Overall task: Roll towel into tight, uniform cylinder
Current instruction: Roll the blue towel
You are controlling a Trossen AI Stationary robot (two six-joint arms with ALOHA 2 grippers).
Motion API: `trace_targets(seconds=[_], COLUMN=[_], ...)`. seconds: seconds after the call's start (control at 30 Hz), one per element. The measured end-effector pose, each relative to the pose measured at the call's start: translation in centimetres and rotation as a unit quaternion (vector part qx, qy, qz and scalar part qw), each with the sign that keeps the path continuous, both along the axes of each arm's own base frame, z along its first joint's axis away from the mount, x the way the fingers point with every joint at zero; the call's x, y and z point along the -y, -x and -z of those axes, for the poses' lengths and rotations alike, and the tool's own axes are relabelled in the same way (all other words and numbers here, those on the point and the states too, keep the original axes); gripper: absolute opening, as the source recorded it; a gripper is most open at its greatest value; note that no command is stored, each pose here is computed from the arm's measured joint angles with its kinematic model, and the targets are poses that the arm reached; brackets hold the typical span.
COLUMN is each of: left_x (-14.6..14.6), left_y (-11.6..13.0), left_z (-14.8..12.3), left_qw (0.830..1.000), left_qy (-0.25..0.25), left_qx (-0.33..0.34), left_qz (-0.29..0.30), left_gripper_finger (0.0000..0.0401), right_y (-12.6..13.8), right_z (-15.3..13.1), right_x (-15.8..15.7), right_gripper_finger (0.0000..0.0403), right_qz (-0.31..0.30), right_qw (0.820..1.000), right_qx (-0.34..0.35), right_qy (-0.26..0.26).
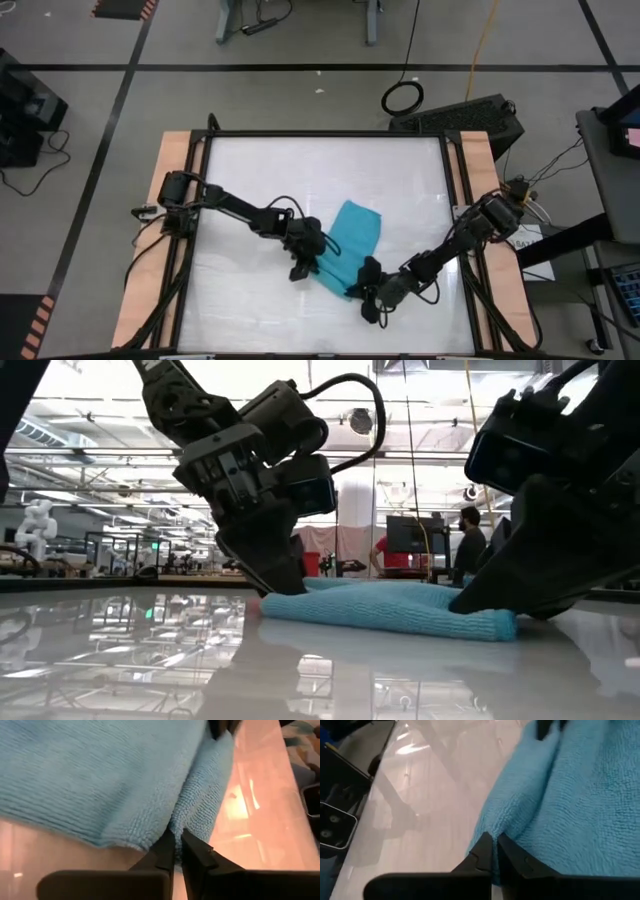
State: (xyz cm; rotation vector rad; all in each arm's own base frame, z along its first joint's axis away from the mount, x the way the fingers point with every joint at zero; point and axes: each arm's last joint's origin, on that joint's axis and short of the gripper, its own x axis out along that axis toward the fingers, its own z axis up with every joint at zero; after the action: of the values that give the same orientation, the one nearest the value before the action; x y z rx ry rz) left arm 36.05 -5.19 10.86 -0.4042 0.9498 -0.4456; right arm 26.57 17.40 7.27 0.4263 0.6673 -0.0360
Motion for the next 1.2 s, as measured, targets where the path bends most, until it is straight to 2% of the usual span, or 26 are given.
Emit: trace_targets(seconds=[0.17,0.4,0.57,0.73,0.93,1.2], left_x=[0.2,0.2,0.2,0.3,0.2,-0.5], left_y=[0.2,0.2,0.2,0.1,0.0,-0.2], left_z=[0.1,0.1,0.1,0.1,0.1,0.1], left_qw=[1.0,1.0,1.0,0.999,0.999,0.997], left_qy=[0.009,0.018,0.02,0.025,0.022,0.008], left_qx=[-0.014,-0.022,-0.022,-0.023,-0.023,-0.025], left_qz=[0.0,-0.008,-0.009,-0.019,-0.027,-0.073], left_gripper_finger=[0.002,0.002,0.002,0.002,0.0019,0.0019], right_y=[0.8,3.1,4.1,3.7,2.2,0.2], right_z=[-1.4,-4.8,-7.4,-7.2,-5.3,-2.7], right_x=[0.5,1.2,1.9,3.0,5.4,9.0], right_gripper_finger=[0.0021,0.0128,0.0168,0.0156,0.0114,0.0075], right_qz=[-0.008,-0.032,0.026,0.068,0.099,0.122], right_qw=[0.999,0.993,0.992,0.986,0.974,0.955], right_qx=[-0.027,-0.071,-0.037,-0.041,-0.085,-0.142], right_qy=[0.042,0.085,0.121,0.147,0.188,0.231])
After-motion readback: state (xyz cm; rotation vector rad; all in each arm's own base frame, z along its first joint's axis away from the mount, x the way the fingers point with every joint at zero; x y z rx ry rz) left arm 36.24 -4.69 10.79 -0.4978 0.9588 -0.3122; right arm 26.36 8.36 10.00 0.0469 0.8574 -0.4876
